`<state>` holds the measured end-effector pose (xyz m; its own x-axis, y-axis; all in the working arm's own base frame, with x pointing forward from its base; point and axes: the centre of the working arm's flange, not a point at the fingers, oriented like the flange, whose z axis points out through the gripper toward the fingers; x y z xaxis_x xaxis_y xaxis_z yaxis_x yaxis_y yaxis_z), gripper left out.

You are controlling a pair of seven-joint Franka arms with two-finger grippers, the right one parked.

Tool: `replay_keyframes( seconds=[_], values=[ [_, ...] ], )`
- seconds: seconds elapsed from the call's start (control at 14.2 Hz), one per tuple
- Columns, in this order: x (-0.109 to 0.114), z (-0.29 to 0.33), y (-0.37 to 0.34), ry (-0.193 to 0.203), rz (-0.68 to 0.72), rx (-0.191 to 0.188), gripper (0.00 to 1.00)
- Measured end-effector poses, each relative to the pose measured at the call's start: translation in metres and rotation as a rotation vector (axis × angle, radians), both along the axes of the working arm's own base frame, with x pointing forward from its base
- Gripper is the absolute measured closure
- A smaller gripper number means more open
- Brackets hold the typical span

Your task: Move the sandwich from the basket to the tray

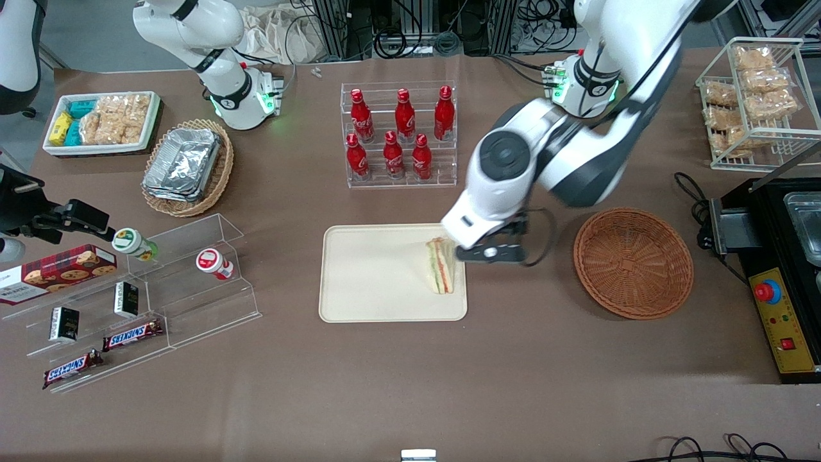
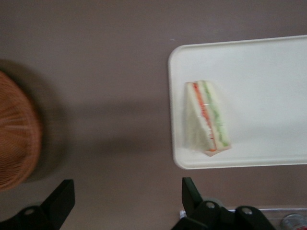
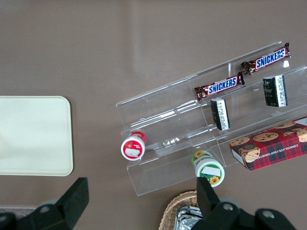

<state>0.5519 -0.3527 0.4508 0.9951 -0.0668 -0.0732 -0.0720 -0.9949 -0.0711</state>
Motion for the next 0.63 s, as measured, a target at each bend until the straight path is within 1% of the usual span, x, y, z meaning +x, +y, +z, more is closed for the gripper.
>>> replay_keyframes(
  seconds=[0.07, 0.21, 0.42, 0.49, 0.63],
  values=[
    [0.002, 0.022, 0.025, 0.018, -0.007, 0.003, 0.00],
    [0.007, 0.056, 0.073, 0.038, -0.019, -0.007, 0.00],
    [0.012, 0.088, 0.148, 0.084, -0.033, 0.017, 0.00],
    [0.015, 0.095, 0.176, 0.094, -0.033, 0.018, 0.00],
    [0.020, 0.109, 0.242, 0.113, -0.048, 0.001, 0.00]
  ],
)
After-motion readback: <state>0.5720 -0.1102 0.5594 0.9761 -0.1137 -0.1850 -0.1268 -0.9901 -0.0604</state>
